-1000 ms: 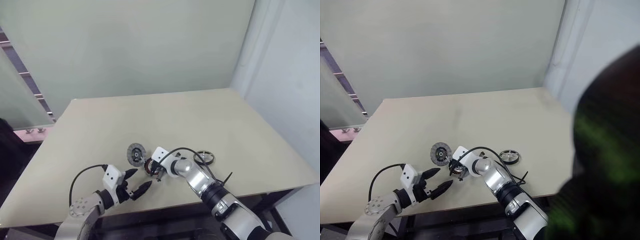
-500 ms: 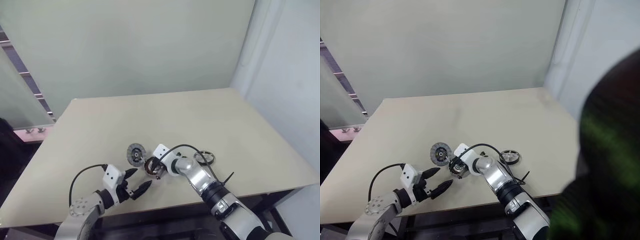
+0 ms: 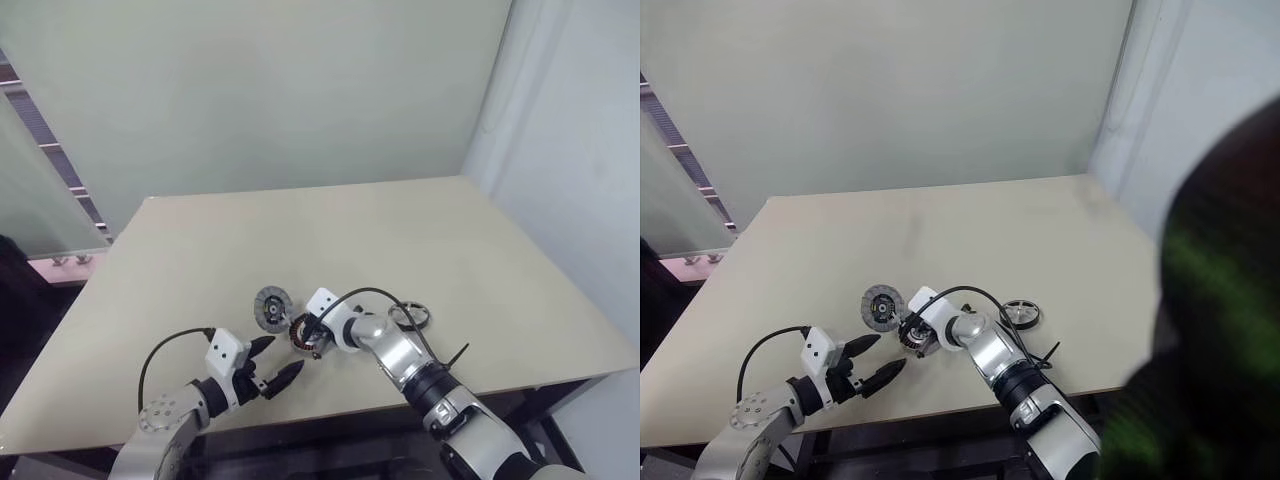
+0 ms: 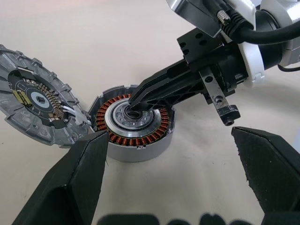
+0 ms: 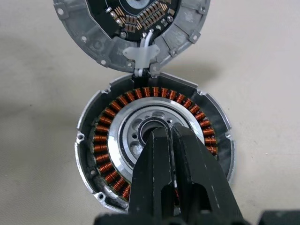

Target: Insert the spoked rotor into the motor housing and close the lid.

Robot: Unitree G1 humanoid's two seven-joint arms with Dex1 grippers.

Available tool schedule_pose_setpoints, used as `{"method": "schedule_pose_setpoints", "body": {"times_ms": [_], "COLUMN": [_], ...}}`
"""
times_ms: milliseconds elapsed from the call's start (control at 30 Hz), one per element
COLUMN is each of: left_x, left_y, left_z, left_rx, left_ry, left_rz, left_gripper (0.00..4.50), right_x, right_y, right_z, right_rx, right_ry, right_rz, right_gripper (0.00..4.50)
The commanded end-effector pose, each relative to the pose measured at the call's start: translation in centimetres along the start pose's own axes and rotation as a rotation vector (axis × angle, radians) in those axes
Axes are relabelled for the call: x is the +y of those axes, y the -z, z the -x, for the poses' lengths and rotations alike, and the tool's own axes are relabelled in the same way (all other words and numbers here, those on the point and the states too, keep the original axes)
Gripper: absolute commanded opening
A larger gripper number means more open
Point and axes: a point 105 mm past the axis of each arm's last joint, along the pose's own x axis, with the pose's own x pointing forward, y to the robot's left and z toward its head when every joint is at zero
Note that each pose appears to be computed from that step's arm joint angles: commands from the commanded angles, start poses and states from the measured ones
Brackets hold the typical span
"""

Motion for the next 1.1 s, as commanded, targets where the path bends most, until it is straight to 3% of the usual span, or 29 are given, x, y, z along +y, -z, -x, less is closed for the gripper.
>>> {"method": "schedule_pose_setpoints", "body": {"times_ms": [33,733,867,1067,1100], "left_x": [-0.5,-0.5,-0.5,-0.4,-0.4], "left_y": [-1.4,-1.4,-1.4,-1.3,-1.3], "left_z": [-0.3,-0.2,-0.2,-0.3,-0.3], "left_rx": [-0.039,-0.039,-0.039,-0.038,-0.038], "left_ry": [0.021,0.02,0.02,0.022,0.023], "left_rz": [-0.04,-0.041,-0.041,-0.04,-0.041], "left_gripper": [4.5,4.5,4.5,4.5,4.5], "right_x": [-0.8,-0.4,-0.3,-0.6,-0.7], "right_y": [-1.7,-1.1,-1.2,-2.2,-2.3], "right_z": [0.2,0.0,0.0,0.3,0.3], "right_rx": [-0.04,-0.01,-0.017,-0.065,-0.07], "right_ry": [0.029,0.016,0.014,0.029,0.032], "right_rz": [0.051,0.067,0.063,0.034,0.032], "right_gripper": [0.02,0.02,1.01,3.06,3.06]}}
